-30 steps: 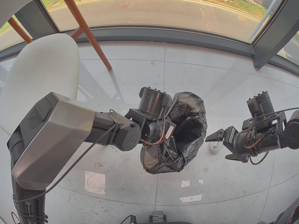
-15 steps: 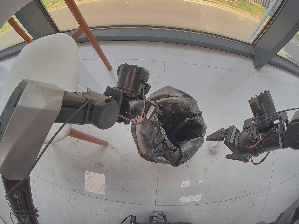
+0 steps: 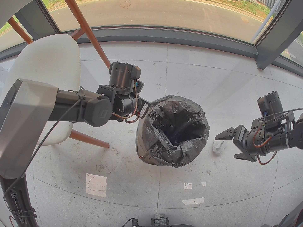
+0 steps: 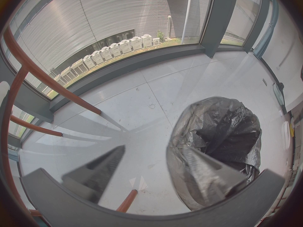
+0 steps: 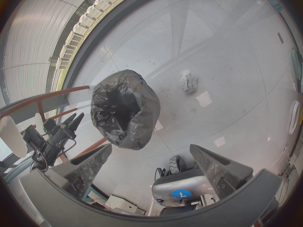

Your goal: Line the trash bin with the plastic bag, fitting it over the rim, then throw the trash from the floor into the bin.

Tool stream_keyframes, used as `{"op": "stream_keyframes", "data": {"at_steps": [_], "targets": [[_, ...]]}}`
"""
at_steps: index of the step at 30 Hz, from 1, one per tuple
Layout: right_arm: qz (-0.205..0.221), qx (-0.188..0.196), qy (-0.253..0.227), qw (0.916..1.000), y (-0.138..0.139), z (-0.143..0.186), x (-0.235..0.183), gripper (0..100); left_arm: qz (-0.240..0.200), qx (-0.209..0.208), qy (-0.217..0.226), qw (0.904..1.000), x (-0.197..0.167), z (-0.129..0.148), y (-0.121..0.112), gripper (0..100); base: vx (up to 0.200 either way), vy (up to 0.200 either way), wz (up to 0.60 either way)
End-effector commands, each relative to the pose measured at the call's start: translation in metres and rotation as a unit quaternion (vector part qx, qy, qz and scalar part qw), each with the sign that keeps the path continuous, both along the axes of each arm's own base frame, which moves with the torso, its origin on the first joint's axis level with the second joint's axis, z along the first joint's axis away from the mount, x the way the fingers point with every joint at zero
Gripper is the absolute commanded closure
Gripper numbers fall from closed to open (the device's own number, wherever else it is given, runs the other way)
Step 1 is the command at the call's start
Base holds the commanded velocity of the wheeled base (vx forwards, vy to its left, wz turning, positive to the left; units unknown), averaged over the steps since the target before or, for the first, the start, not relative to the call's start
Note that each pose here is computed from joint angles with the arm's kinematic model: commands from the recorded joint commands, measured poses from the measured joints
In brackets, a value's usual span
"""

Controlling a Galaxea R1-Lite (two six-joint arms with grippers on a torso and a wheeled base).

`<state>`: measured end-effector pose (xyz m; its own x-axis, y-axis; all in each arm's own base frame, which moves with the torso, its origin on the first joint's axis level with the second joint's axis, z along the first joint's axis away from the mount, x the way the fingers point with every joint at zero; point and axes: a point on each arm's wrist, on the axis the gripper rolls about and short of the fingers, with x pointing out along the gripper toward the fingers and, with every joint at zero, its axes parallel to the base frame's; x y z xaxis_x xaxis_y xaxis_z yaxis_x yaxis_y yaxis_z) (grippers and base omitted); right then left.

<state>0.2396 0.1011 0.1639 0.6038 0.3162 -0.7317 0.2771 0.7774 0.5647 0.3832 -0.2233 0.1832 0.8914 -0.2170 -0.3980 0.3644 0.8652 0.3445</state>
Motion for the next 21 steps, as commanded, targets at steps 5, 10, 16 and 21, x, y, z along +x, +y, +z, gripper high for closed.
{"op": "stream_keyframes", "data": {"at_steps": [5,10,16,21], "targets": [[0.005,-0.071,-0.019,0.9973,-0.112,-0.015,0.01,0,0.001,-0.056,0.014,0.9983,-0.073,0.036,0.027,0,0.0,0.0,0.0],[0.028,-0.11,-0.027,0.9932,-0.164,-0.028,0.013,0,-0.04,-0.089,0.012,0.9951,-0.106,0.056,0.035,0,0.0,0.0,0.0],[0.042,-0.127,-0.012,0.9909,-0.18,-0.042,0.013,0,-0.045,-0.118,0.006,0.992,-0.109,0.064,0.037,0,0.0,0.0,0.0],[0.048,-0.13,-0.013,0.9903,-0.18,-0.05,0.021,0,-0.048,-0.138,0.009,0.9893,-0.109,0.066,0.035,0,0.0,-0.16,0.0]]}}
